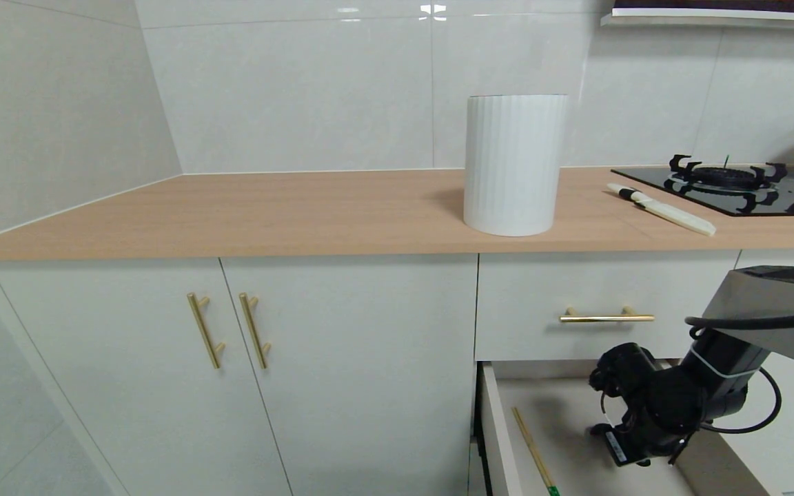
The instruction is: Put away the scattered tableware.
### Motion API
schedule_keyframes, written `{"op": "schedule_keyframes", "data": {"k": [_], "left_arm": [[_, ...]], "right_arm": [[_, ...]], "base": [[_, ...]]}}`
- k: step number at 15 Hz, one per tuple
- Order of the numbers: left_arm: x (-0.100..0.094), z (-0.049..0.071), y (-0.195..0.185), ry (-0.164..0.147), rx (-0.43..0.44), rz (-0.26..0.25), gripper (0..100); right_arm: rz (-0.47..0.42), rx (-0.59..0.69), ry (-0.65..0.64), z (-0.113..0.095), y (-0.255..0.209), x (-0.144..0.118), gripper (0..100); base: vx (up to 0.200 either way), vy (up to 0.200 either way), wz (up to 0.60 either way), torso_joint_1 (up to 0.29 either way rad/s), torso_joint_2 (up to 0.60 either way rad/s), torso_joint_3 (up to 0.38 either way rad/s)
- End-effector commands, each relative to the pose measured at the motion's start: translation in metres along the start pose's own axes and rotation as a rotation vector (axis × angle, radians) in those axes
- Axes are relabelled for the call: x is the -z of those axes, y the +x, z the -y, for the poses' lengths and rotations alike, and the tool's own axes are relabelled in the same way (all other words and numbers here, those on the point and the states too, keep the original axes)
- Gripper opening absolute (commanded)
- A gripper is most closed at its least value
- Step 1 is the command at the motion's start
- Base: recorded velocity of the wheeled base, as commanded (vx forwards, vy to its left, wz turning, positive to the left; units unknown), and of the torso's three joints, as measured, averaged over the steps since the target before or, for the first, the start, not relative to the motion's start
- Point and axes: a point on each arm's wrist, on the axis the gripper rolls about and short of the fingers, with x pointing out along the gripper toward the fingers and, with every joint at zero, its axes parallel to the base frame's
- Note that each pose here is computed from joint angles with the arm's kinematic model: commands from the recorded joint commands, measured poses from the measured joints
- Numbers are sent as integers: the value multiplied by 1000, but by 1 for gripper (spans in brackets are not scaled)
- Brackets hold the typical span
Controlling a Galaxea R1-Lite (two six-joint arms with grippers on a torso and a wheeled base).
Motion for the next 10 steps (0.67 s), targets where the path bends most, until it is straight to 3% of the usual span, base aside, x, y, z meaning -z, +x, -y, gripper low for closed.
{"op": "schedule_keyframes", "data": {"k": [1, 2, 10], "left_arm": [[0, 0, 0, 0, -2, 1, 100], [0, 0, 0, 0, -2, 1, 100], [0, 0, 0, 0, -1, 1, 100]], "right_arm": [[0, 2, -1, 0, 0, 0, 0], [0, 3, -2, 0, 0, 0, 100], [2, 2, 0, 0, 0, -1, 100]], "base": [[0, 0, 0, 0, 0, 0], [0, 0, 0, 0, 0, 0], [0, 0, 0, 0, 0, 0]]}}
